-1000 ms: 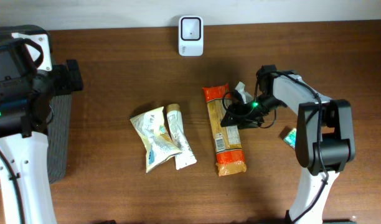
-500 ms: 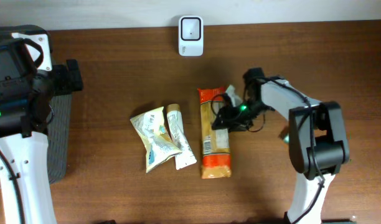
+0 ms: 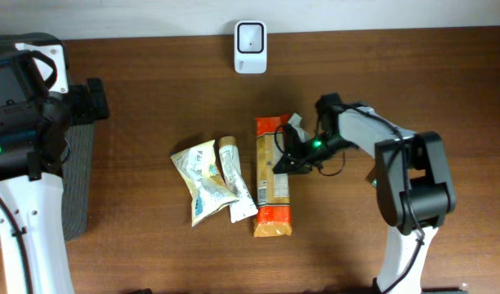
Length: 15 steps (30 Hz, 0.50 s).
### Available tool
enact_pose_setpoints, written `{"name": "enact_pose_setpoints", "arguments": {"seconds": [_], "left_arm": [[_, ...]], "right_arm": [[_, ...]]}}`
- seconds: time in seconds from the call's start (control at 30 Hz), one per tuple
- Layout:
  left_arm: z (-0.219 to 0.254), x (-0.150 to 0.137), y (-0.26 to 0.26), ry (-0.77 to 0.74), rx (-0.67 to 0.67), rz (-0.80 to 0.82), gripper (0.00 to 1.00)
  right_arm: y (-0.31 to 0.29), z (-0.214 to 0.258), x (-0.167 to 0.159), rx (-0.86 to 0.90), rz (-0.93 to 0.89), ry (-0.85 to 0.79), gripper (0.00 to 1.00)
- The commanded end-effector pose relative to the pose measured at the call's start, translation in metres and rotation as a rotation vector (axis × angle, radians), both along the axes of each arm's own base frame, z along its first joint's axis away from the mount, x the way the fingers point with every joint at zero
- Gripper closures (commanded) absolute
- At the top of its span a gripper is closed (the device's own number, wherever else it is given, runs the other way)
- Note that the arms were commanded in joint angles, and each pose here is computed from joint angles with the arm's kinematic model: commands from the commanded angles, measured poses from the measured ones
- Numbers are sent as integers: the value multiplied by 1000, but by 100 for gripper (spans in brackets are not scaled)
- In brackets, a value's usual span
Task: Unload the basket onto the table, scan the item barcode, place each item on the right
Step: 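Lift the spaghetti package and turn it toward the scanner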
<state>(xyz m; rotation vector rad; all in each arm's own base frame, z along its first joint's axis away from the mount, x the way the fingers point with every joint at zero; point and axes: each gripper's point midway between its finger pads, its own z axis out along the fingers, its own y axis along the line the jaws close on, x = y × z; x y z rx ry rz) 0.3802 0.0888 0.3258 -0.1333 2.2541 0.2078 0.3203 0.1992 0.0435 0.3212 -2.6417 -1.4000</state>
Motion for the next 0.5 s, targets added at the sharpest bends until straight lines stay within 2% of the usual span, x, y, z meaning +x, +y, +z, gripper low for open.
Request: {"name": "enact_pose_setpoints", "arguments": {"seconds": [0.0,0.17,0.27,0.43,0.47], "left_arm": [[5,-1,2,-11,14,0,1],[5,-1,2,-11,14,0,1],[5,-1,2,-11,14,0,1],[5,-1,2,-11,14,0,1],[5,-1,2,-11,14,0,1]], "right_arm": [[-3,85,5,222,-1,-191,96],[-24,160,3,422,-85,-289,96],[-30,209,3,598,-128,-344,96],[-30,250,12,614,-107,-423,96],[-30,253,16,571,-106,-430,96]]}}
